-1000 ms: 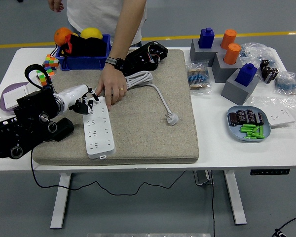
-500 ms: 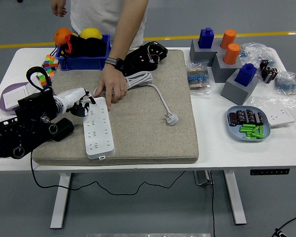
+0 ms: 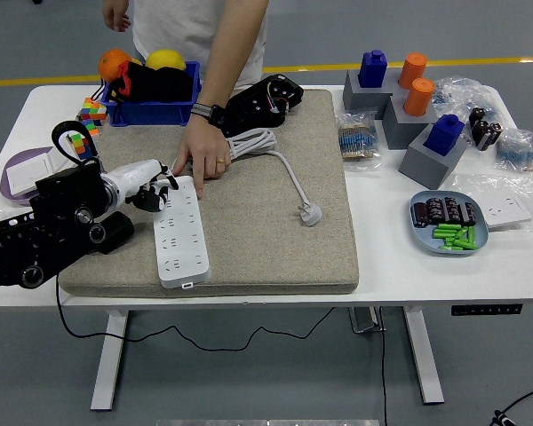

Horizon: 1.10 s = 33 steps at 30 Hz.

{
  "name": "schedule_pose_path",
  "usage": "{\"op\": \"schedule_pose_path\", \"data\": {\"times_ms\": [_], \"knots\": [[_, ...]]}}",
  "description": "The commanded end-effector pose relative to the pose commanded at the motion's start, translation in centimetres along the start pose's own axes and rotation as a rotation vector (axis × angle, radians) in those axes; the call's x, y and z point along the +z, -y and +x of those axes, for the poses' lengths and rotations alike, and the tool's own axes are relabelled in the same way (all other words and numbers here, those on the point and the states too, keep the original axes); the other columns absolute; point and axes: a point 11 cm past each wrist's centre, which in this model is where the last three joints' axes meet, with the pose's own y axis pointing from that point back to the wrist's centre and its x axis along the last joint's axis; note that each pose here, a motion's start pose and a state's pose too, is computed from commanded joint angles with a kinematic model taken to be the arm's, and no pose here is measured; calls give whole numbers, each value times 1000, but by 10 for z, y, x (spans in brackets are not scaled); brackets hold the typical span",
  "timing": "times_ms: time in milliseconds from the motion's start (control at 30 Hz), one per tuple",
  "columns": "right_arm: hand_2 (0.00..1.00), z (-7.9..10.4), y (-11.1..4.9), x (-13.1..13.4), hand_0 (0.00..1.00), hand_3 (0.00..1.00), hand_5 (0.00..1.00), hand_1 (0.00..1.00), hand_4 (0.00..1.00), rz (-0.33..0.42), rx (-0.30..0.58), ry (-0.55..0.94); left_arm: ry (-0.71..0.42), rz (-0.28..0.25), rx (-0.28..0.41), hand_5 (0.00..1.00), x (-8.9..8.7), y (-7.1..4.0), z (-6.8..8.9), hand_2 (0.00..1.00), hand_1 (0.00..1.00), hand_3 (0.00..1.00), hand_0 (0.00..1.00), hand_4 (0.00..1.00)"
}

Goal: Press the white button,pick up the black plug,place it near the board,insert it into the board

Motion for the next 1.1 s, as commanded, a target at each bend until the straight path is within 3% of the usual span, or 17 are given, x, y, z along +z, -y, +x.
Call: {"op": "schedule_pose_path", "data": {"times_ms": [267,300,500,533,700,733,900,933,1100], "knots": [[686,-1,0,2,721,621,442,700,724,-2,-3,0,-103,-145,128,2,15,-23,28,125,31,666,25,146],[686,-1,0,2,721,621,442,700,724,-2,-3,0,-117,-155,137,2,15,-26,29,202,124,684,106,485],[686,0,-1,3,720,621,442,700,724,-5,-1,-2,-186,-163,176,2,-4,-46,27,202,124,684,106,485],[686,0,-1,3,720,621,441,700,725,-5,-1,-2,-197,-155,177,2,-9,-47,26,449,387,692,253,734],[686,0,-1,5,720,621,441,700,725,-8,-2,-2,-251,-98,179,2,-38,-54,14,449,387,692,253,734],[686,-1,-1,5,720,621,442,700,724,-9,-3,-3,-260,-89,179,75,-43,-55,11,675,718,744,597,874],[686,-2,-1,5,720,621,442,700,724,-8,-6,-7,-305,-80,184,75,-60,-60,0,675,718,744,597,874],[687,-2,-1,5,720,621,442,700,724,-8,-6,-8,-309,-83,186,256,-62,-61,-2,834,894,760,830,981],[687,-1,-1,3,720,621,442,700,724,-5,-6,-14,-341,-72,204,256,-77,-66,-12,834,894,760,830,981]]}}
